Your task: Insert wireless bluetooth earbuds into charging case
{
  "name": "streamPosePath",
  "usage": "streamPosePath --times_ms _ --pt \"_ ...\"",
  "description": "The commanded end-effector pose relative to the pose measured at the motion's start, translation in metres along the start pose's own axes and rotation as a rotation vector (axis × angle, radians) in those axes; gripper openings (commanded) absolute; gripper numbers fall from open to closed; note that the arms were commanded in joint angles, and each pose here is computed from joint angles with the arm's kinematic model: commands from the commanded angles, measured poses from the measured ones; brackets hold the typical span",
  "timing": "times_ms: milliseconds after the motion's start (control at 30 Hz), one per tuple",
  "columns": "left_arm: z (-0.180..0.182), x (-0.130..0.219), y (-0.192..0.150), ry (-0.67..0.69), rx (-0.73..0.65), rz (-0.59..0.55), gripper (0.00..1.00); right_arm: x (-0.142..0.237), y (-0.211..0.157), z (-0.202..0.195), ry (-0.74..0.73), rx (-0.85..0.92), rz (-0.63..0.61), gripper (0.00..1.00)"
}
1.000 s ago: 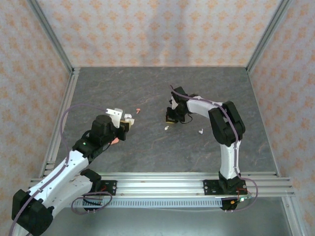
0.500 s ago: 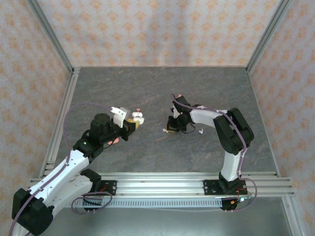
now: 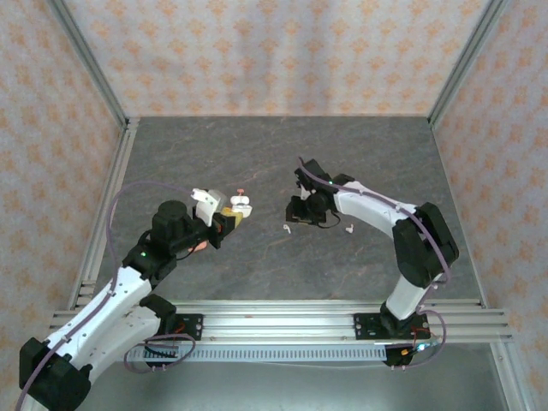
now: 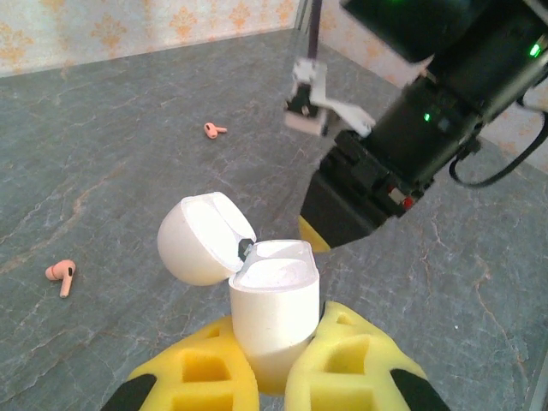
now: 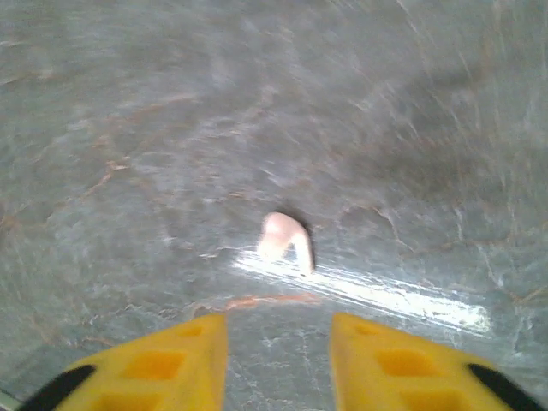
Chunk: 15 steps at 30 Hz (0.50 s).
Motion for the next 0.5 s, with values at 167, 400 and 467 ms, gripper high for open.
streamPosePath --times_ms 167,400,467 --pt "-0.003 0.008 -0.006 -0.006 -0.031 -0.005 0.0 -0.019 -0.002 0.019 -0.235 0.27 0.163 0.5" --pt "-0.006 0.01 -0.015 -0.026 -0.054 0.05 0.0 -0.036 0.005 0.023 -0.298 0.341 0.207 0.51" --pt "-0.006 0.012 -0.015 -0.026 -0.06 0.028 0.0 -0.04 0.006 0.021 -0.314 0.35 0.222 0.51"
Point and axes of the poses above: each hand's point on the last joint's axis, 136 mm out from that joint toward the fingers, its own x axis back along the fingers, its own z axis along the line the jaws close on, y = z × x, the point moved 6 cm from there along x, back along the fingers, and after that the axes turned 7 degrees about x, right-handed, at the moved point
